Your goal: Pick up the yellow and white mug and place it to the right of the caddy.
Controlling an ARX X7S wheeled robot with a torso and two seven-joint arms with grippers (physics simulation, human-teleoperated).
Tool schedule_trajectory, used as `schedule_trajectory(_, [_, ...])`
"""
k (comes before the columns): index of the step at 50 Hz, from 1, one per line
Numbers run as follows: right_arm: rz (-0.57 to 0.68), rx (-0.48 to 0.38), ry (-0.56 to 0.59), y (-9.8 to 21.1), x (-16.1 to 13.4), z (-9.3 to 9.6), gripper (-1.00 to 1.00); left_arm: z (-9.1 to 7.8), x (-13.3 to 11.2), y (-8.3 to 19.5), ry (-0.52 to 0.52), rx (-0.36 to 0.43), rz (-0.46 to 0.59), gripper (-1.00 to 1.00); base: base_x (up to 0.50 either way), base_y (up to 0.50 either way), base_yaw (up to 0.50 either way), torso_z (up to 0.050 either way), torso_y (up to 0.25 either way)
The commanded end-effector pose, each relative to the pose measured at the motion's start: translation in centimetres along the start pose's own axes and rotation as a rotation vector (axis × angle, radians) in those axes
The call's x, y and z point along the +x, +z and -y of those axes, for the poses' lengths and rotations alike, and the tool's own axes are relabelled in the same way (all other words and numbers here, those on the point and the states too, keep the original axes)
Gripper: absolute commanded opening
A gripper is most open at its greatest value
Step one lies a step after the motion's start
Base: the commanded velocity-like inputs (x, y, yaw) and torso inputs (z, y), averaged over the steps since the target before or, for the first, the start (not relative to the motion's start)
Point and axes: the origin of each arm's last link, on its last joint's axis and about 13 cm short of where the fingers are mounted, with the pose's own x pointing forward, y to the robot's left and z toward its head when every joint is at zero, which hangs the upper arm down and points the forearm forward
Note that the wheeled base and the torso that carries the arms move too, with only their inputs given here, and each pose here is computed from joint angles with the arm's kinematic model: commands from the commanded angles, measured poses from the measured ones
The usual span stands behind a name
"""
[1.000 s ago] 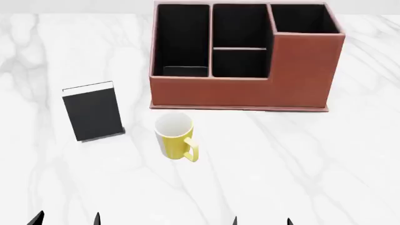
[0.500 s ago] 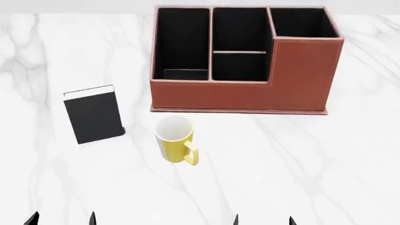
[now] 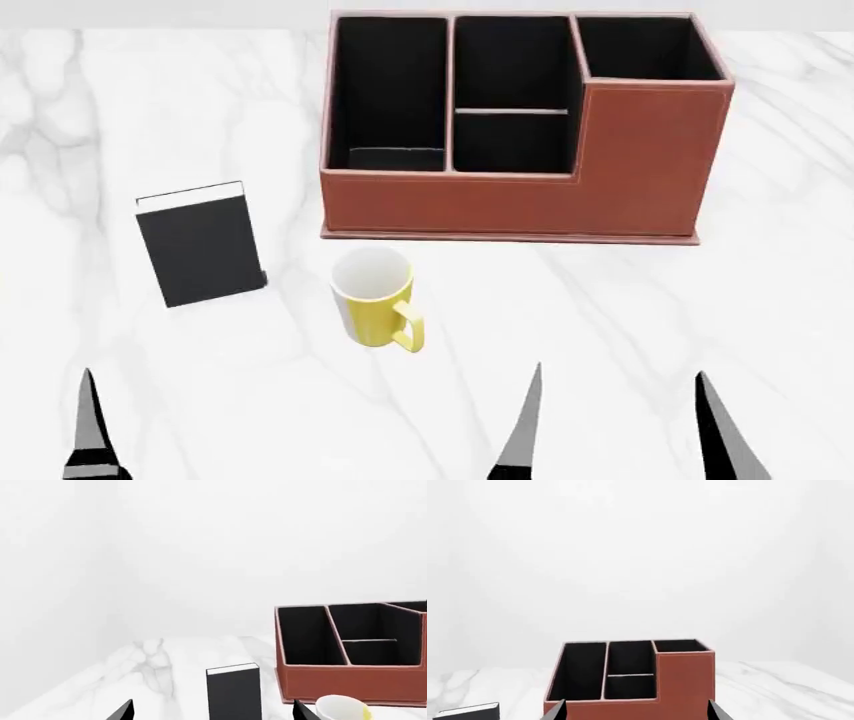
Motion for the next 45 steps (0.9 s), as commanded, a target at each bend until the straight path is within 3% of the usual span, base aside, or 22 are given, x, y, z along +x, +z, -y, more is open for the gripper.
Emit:
schedule_trajectory(1, [0.102,-0.044,0.062,3.9,-1.5,-0.8,1.0,-0.6,-1.4,4.4,0.036,0.048,0.126,1.0,0.0,0.0,0.0,0.0,0.0])
schedule_trajectory(4, [0.109,-0.105,0.097,3.9,-1.7,-1.1,1.0,-0.7,-1.6,5.0,0.041,0.055,0.141,1.0,0.0,0.0,0.0,0.0,0.0])
schedule_trajectory(6, [0.118,-0.098,0.214,4.9,-1.5,-1.3,1.0,-0.9,-2.0,5.9,0.058,0.079,0.169,1.0,0.0,0.0,0.0,0.0,0.0])
schedule_trajectory(8, [0.132,-0.155,0.156,5.7,-1.2,-0.7,1.0,-1.1,-2.4,6.6,0.068,0.084,0.187,1.0,0.0,0.0,0.0,0.0,0.0])
schedule_trajectory(10, [0.176,-0.128,0.052,6.6,-0.9,-1.2,1.0,-1.3,-2.6,7.0,0.087,0.102,0.199,1.0,0.0,0.0,0.0,0.0,0.0])
schedule_trajectory(12, [0.185,-0.132,0.075,7.2,-0.8,-1.8,1.0,-1.5,-2.8,7.2,0.106,0.131,0.212,1.0,0.0,0.0,0.0,0.0,0.0])
schedule_trajectory(14, [0.059,-0.235,0.173,6.0,-2.4,-1.6,1.0,-1.9,-3.1,7.5,0.135,0.152,0.233,1.0,0.0,0.0,0.0,0.0,0.0])
schedule_trajectory(18, [0.047,-0.304,0.215,5.8,-2.2,-1.6,1.0,-2.4,-3.3,7.5,0.184,0.176,0.251,1.0,0.0,0.0,0.0,0.0,0.0])
schedule_trajectory(23, [0.066,-0.325,0.22,6.2,-1.9,-1.3,1.0,-2.7,-3.5,7.5,0.209,0.194,0.262,1.0,0.0,0.0,0.0,0.0,0.0])
schedule_trajectory(28, [0.095,-0.322,0.223,6.4,-1.7,-1.2,1.0,-3.3,-4.1,7.7,0.321,0.273,0.317,1.0,0.0,0.0,0.0,0.0,0.0])
schedule_trajectory(32, [0.111,-0.313,0.223,6.6,-1.5,-1.2,1.0,-4.7,-5.3,7.8,0.519,0.332,0.377,1.0,0.0,0.0,0.0,0.0,0.0])
schedule_trajectory(34, [0.117,-0.31,0.218,6.6,-1.5,-1.1,1.0,-6.0,-6.8,7.8,0.737,0.362,0.434,1.0,0.0,0.0,0.0,0.0,0.0])
schedule_trajectory(37, [0.121,-0.307,0.215,6.7,-1.5,-1.0,1.0,-7.0,-8.7,8.0,0.87,0.371,0.48,1.0,0.0,0.0,0.0,0.0,0.0])
schedule_trajectory(38, [0.122,-0.305,0.215,6.7,-1.5,-1.0,1.0,-7.8,-10.2,8.3,0.992,0.376,0.499,1.0,0.0,0.0,0.0,0.0,0.0])
schedule_trajectory(43, [0.123,-0.298,0.215,6.6,-1.6,-1.1,1.0,-8.9,-12.1,8.7,1.192,0.508,0.551,1.0,0.0,0.0,0.0,0.0,0.0])
schedule_trajectory(45, [0.127,-0.289,0.211,6.7,-1.5,-1.0,1.0,-9.3,-12.3,8.9,1.231,0.51,0.58,1.0,0.0,0.0,0.0,0.0,0.0])
